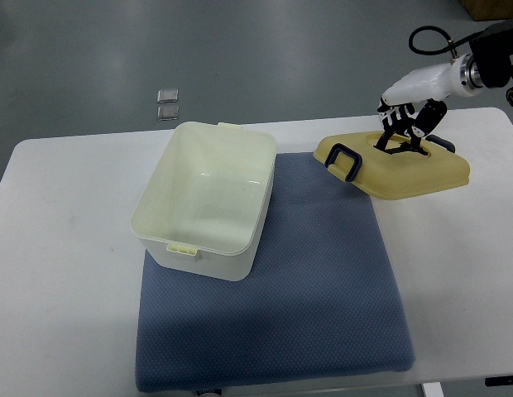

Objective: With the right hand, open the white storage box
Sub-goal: 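Set the yellow lid down on the mat beside the box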

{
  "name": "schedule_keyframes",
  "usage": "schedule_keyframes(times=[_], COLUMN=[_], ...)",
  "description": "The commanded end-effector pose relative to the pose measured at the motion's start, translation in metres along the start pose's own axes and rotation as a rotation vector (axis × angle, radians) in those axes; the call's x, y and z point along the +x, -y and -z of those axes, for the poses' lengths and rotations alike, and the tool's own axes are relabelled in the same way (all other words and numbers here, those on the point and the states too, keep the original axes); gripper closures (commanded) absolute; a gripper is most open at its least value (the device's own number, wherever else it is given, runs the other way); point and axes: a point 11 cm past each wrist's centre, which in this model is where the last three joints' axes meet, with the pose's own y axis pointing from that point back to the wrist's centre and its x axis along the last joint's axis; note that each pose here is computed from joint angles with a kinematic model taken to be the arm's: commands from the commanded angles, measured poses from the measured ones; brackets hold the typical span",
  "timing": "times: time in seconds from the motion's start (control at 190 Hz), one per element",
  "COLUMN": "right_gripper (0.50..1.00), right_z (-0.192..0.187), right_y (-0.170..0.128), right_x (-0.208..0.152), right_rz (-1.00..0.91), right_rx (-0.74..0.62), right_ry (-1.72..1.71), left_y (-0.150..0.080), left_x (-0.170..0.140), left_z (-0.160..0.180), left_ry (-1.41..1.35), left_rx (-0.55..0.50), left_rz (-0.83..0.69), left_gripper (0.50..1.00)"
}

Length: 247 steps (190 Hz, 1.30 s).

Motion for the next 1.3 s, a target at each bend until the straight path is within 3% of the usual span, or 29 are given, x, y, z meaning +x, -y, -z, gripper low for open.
schedule_keyframes(times=[0.0,1.047,1.294], right_gripper=[1.0,1.0,1.0], right_z=[0.009,0.077,0.086], right_y=[0.007,0.028,0.036], right_x=[0.002,0.011,-0.02], right_rz=[-0.015,-0.2,-0.266], right_rx=[0.026,0.273,0.362], right_ry=[-0.017,-0.106,-0.109], left_y=[0.0,0.0,0.0], left_x=[0.0,0.0,0.0], left_z=[0.0,0.0,0.0], left_ry=[0.001,0.001,0.001], left_rx=[-0.001,0.0,-0.001], left_rz=[0.0,0.001,0.001], left_gripper=[0.5,0.5,0.5])
